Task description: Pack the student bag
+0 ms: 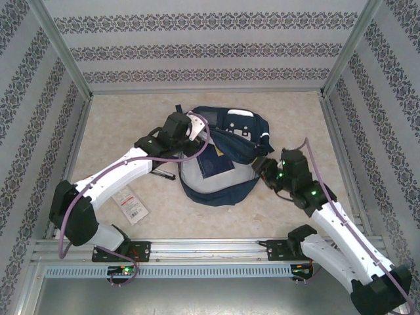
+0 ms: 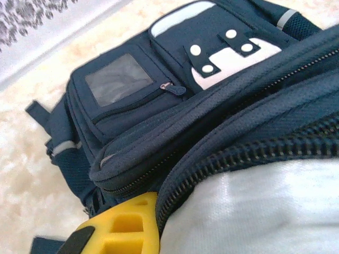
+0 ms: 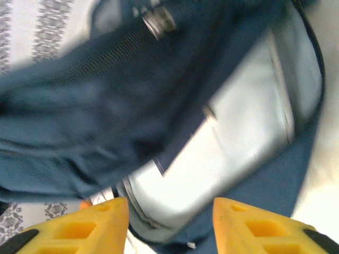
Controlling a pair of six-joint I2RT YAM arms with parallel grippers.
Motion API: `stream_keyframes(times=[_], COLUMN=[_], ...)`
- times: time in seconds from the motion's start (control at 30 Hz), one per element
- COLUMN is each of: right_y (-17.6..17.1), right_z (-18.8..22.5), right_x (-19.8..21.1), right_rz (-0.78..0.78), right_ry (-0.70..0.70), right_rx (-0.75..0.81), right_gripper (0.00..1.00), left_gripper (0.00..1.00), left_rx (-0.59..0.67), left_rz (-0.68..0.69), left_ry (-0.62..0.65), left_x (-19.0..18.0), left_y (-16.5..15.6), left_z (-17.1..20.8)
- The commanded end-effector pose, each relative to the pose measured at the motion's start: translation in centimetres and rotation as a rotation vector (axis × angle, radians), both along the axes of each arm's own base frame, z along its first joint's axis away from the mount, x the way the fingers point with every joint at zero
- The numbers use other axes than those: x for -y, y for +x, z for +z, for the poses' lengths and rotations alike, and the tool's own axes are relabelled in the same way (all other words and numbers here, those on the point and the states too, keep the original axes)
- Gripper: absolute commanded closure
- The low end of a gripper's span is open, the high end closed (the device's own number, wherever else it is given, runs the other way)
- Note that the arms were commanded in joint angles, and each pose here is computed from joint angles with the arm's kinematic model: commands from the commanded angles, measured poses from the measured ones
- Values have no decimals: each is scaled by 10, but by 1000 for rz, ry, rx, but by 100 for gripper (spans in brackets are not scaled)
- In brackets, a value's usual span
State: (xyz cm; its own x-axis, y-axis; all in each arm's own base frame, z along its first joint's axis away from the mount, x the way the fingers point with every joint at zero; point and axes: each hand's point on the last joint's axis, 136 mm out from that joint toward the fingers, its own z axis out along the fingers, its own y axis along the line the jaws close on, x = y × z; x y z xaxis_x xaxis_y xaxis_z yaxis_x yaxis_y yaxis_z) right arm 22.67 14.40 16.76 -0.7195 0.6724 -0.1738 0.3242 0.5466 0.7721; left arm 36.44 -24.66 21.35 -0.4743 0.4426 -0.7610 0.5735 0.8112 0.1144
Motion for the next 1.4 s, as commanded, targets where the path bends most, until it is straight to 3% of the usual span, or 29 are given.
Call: stream_keyframes(times=[0.0,0.1,0.37,0.57,0.73,0.87,0.97,1.07,1.23,1.37], right_y=[-16,-18,9,25,29,45,56,64,73,79], right_z=[-10,-24,-39,-71,-99,-103,-102,-104,-102,-95], right_x=[-8,-29,-67,-62,-76,-100,-110,-108,-102,-93], right_rz=[-125,-106,-95,-232,-244,-227,-244,-308,-387,-453], right_ry=[100,102,71,37,6,85,108,119,143,153], right_rx=[-104,-121,-92,-151,-221,-192,-171,-155,-119,-76], right_gripper=[60,65,62,47,37,55,59,78,96,100], left_gripper=[100,100,100,100,100,100,100,100,100,100], left_rx=[-55,-101,-86,-65,-76,-96,-111,-108,-102,-88], left_rz=[69,58,36,-1,-9,-21,-25,-27,-25,-23], left_ry=[-94,-153,-257,-332,-349,-385,-396,-398,-401,-384], left_x=[17,36,65,75,78,83,86,86,81,74], left_y=[1,-3,-15,-24,-29,-33,-33,-34,-39,-43], left_z=[14,17,46,64,67,64,62,64,68,67])
